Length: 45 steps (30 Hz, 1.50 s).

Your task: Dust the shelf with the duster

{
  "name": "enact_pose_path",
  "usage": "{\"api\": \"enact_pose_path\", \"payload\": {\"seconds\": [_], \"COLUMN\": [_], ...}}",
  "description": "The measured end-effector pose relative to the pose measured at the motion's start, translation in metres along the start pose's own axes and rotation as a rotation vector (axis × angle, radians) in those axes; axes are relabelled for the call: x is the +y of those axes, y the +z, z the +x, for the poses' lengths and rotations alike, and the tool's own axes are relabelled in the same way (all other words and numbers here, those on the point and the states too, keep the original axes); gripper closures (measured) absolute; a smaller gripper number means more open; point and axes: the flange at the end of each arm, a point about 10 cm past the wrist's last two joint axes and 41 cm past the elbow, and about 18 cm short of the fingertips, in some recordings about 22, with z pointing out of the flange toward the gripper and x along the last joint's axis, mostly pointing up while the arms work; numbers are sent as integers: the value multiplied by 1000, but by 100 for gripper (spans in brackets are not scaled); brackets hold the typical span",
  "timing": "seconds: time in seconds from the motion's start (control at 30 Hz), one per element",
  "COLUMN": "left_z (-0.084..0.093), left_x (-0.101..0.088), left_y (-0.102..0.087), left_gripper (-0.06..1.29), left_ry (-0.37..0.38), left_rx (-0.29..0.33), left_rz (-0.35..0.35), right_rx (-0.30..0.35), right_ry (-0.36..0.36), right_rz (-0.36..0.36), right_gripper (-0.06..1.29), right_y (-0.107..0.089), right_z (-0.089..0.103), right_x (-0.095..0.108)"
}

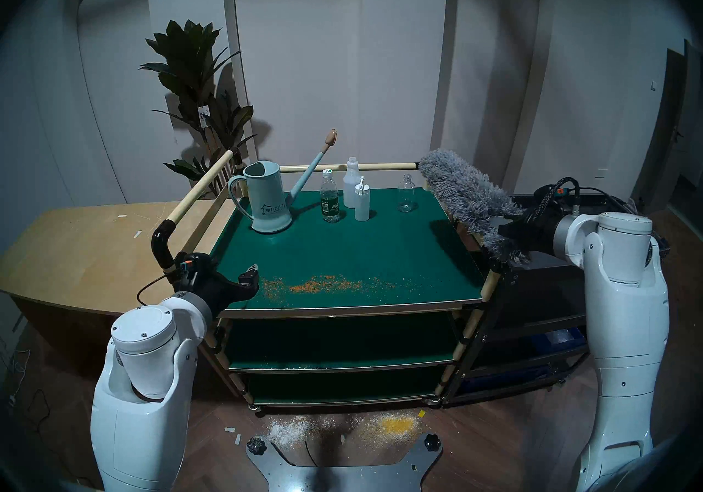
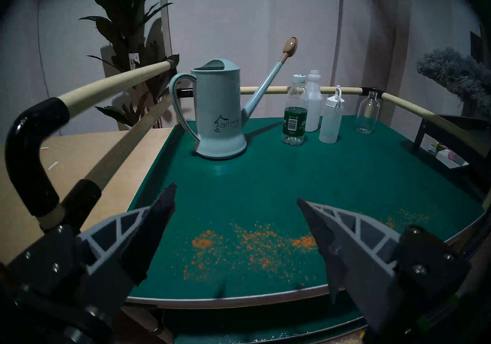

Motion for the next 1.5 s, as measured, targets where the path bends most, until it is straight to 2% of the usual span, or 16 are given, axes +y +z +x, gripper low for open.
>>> {"api": "enact_pose_path", "payload": {"seconds": [0.13, 0.33, 0.57, 0.73, 0.97, 1.23, 1.5], "left_z": [-4, -7, 1, 2, -3, -5, -5], "left_x": [-2, -6, -12, -14, -15, -15, -14], "left_y": [-4, -9, -18, -23, -26, -26, -26], "left_gripper": [-2, -2, -2, -2, -2, -2, -2], "left_ry": [-10, -17, -17, -6, 6, 9, 2], "left_rx": [1, 20, 116, 154, 161, 158, 156], "left_rz": [17, 40, 62, 61, 60, 75, 94], "right_rx": [-45, -124, -189, -214, -228, -257, -262], "right_ry": [-9, -55, -94, -109, -125, -143, -159], "right_rz": [-27, -110, -158, -194, -239, -245, -232], "right_gripper": [119, 119, 119, 119, 119, 119, 120], "right_y": [12, 32, 52, 63, 76, 90, 100], "right_z": [-18, -51, -89, -112, -131, -145, -147], "right_x": [-12, -27, -37, -33, -21, -19, -22]}}
